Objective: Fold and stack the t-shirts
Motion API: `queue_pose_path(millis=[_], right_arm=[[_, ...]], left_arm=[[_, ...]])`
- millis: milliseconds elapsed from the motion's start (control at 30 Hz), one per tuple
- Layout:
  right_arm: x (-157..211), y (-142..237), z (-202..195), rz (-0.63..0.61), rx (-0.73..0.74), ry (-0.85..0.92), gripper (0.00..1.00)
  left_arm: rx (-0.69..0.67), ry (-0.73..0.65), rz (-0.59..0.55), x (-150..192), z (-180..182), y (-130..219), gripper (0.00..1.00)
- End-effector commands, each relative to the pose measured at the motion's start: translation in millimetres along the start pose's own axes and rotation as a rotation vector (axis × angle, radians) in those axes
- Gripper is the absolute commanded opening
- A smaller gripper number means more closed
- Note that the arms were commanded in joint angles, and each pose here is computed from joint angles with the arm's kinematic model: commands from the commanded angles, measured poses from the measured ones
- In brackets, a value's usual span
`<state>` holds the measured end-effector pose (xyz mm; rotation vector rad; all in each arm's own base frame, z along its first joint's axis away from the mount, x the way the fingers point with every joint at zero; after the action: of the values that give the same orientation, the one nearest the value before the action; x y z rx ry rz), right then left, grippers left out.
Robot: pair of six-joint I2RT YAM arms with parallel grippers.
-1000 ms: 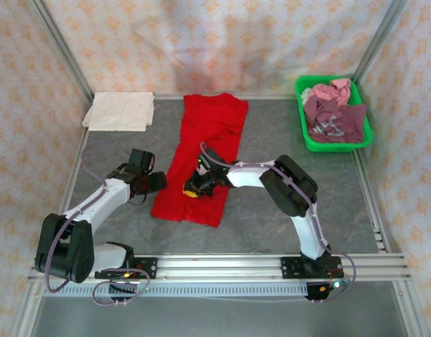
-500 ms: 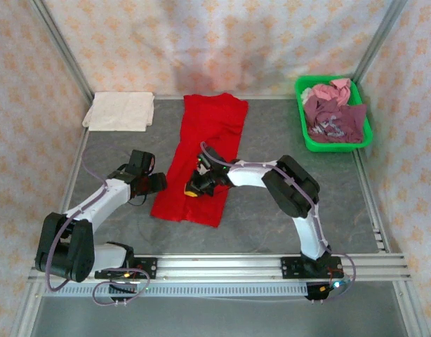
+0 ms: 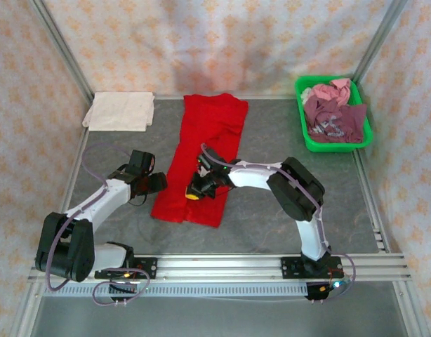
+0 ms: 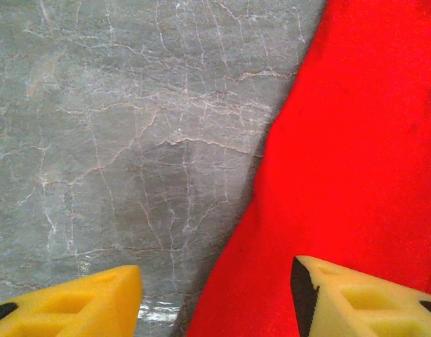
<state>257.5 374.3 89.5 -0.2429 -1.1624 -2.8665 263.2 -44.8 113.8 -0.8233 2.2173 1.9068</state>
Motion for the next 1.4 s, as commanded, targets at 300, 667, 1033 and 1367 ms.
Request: queue_pose_path(millis=[300, 667, 1033, 1367], right_arm=[[6, 40, 35, -0.037, -0.072, 0.011, 0.00], [10, 61, 26, -0.049, -0.008, -0.037, 0.00], [17, 28, -41, -0.005, 0.149, -0.147, 0.00], [0, 24, -34, -0.051, 0.141, -0.101, 0.00]], left_arm=[[-0.039, 0.015, -0.036, -10, 4, 5, 0.59], [-0.049, 0.008, -0.026, -12, 5, 2, 0.59], [-0.040, 0.003, -0.012, -14, 1, -1, 0.59], [0.008, 0.007, 0.036, -6, -3, -4, 0.60]])
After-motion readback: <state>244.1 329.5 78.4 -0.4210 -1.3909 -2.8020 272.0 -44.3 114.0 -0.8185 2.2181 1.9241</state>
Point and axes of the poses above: each hand's point on the last joint's axis, 136 mm out from that joint toward the fingers, its own y axis back along the fingers, its own z axis along the line the jaws close on, x = y × z, the point moved 6 cm from there along y, back along the fingers, and after that the axes turned 1 degree about y, right-handed, at the moved point
